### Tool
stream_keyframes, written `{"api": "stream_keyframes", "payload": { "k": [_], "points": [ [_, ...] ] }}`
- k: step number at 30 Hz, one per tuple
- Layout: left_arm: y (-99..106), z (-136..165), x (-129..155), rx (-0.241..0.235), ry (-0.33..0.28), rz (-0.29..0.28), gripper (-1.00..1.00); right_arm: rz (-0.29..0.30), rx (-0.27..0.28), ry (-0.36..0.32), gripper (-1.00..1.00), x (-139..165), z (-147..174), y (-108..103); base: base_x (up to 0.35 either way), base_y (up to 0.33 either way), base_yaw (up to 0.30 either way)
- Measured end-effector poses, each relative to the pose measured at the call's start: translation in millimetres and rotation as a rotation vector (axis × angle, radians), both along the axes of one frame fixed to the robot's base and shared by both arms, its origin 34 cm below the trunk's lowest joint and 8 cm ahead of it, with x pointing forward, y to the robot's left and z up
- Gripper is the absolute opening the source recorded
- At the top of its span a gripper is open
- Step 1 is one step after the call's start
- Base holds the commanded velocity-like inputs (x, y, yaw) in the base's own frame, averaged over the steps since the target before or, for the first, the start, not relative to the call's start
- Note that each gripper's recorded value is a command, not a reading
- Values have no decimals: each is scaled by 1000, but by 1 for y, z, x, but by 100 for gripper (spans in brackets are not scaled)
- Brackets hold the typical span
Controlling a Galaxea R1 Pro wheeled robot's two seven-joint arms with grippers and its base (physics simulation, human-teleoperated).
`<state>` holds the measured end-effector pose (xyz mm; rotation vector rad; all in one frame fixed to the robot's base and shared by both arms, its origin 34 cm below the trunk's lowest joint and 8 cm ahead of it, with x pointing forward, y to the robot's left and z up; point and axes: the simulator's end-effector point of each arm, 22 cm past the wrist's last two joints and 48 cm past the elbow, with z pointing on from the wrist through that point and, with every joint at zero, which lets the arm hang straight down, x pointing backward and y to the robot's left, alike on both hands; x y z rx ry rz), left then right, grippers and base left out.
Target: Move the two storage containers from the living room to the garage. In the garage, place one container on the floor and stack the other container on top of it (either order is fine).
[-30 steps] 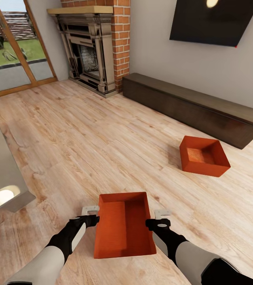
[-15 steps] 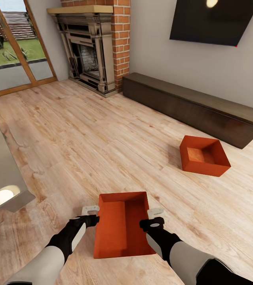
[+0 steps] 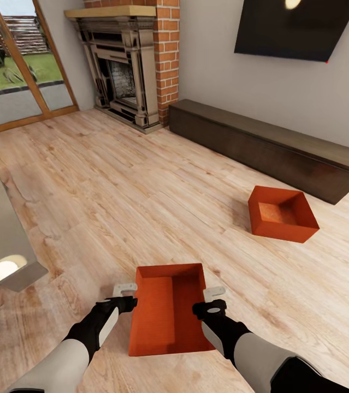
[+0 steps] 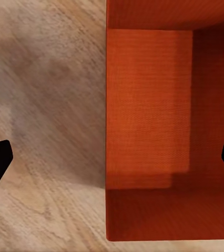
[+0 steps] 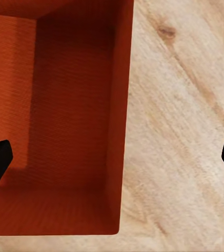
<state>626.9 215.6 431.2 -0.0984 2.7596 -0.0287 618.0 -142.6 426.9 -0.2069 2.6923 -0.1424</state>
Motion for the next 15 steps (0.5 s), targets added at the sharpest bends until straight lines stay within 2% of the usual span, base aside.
{"api": "stream_keyframes", "payload": {
  "k": [15],
  "points": [
    [0, -31, -7, 2, 9, 3, 100, -3, -1, 0, 100, -2, -28, 0, 0, 0, 0]
  ]
}}
